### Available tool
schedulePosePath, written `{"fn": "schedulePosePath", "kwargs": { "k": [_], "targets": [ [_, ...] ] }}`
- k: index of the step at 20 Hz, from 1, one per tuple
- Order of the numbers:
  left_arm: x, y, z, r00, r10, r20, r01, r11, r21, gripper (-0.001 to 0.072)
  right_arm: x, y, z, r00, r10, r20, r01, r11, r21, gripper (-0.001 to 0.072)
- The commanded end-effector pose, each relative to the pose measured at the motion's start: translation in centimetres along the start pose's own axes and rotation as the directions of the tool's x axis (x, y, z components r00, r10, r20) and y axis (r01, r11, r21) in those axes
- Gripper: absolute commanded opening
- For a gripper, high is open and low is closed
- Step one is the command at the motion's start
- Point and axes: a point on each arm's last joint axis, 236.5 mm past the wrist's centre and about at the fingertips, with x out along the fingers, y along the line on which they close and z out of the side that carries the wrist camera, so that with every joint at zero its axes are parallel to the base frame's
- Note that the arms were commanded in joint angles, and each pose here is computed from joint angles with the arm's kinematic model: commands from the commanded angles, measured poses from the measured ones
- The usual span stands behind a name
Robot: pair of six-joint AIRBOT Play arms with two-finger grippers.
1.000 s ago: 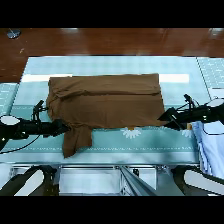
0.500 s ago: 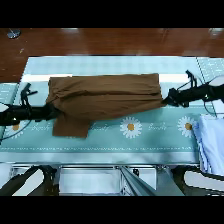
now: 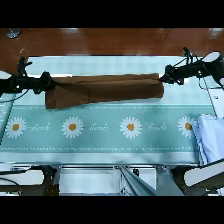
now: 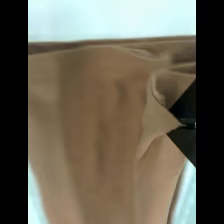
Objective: Fold the shirts.
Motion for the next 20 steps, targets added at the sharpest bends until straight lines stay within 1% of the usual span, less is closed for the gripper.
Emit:
{"fn": "schedulePosePath", "kwargs": {
  "k": [1,4,5,6,7,8,9,10,12,13,16,18,20],
  "targets": [
    [3.2,-0.4,3.5,1.000,-0.010,0.007,0.010,1.000,0.007,0.0017,2.8,0.4,2.6,1.000,0.027,0.001,-0.027,1.000,0.011,0.0019],
    [4.9,-0.3,4.7,1.000,-0.013,0.003,0.013,1.000,0.004,0.0017,4.7,-0.3,3.2,1.000,0.023,-0.014,-0.022,0.998,0.067,0.0019],
    [5.1,-0.3,4.6,1.000,-0.014,0.000,0.014,1.000,0.007,0.0024,5.0,-0.4,3.2,0.999,0.026,-0.020,-0.024,0.997,0.074,0.0080],
    [5.2,-0.5,4.2,1.000,-0.018,-0.015,0.018,0.999,0.032,0.0216,5.1,-0.3,3.1,0.999,0.033,-0.026,-0.031,0.997,0.077,0.0399],
    [4.9,-0.8,3.5,0.998,-0.024,-0.053,0.028,0.997,0.073,0.0712,4.7,-0.3,3.0,0.999,0.038,-0.031,-0.036,0.998,0.059,0.0642],
    [4.2,-0.4,2.8,0.995,-0.007,-0.100,0.017,0.994,0.105,0.0703,3.7,-0.7,3.1,0.999,0.038,-0.034,-0.037,0.998,0.045,0.0623],
    [2.9,0.8,2.3,0.987,0.039,-0.157,-0.019,0.992,0.125,0.0702,2.3,-1.5,3.2,0.999,0.029,-0.034,-0.028,0.998,0.053,0.0623],
    [1.2,2.7,1.9,0.972,0.109,-0.206,-0.090,0.991,0.104,0.0702,0.8,-2.8,3.2,0.999,0.008,-0.037,-0.006,0.998,0.060,0.0623],
    [-2.4,7.0,1.1,0.929,0.259,-0.265,-0.247,0.966,0.079,0.0701,-1.4,-6.3,2.2,0.995,-0.052,-0.080,0.060,0.993,0.101,0.0623],
    [-3.6,8.1,0.9,0.920,0.288,-0.265,-0.280,0.957,0.070,0.0701,-1.5,-7.6,1.5,0.992,-0.066,-0.108,0.081,0.987,0.137,0.0623],
    [-3.8,7.1,-0.2,0.941,0.275,-0.198,-0.267,0.962,0.066,0.0701,0.4,-8.4,0.1,0.986,-0.041,-0.159,0.071,0.980,0.184,0.0623],
    [-3.3,5.2,-1.0,0.958,0.258,-0.122,-0.245,0.963,0.111,0.0701,2.5,-6.8,-0.5,0.982,-0.003,-0.189,0.035,0.985,0.167,0.0623],
    [-2.6,4.1,-1.7,0.964,0.259,-0.055,-0.248,0.957,0.150,0.0701,4.3,-5.7,-1.0,0.978,0.006,-0.208,0.024,0.989,0.144,0.0623]
  ]
}}
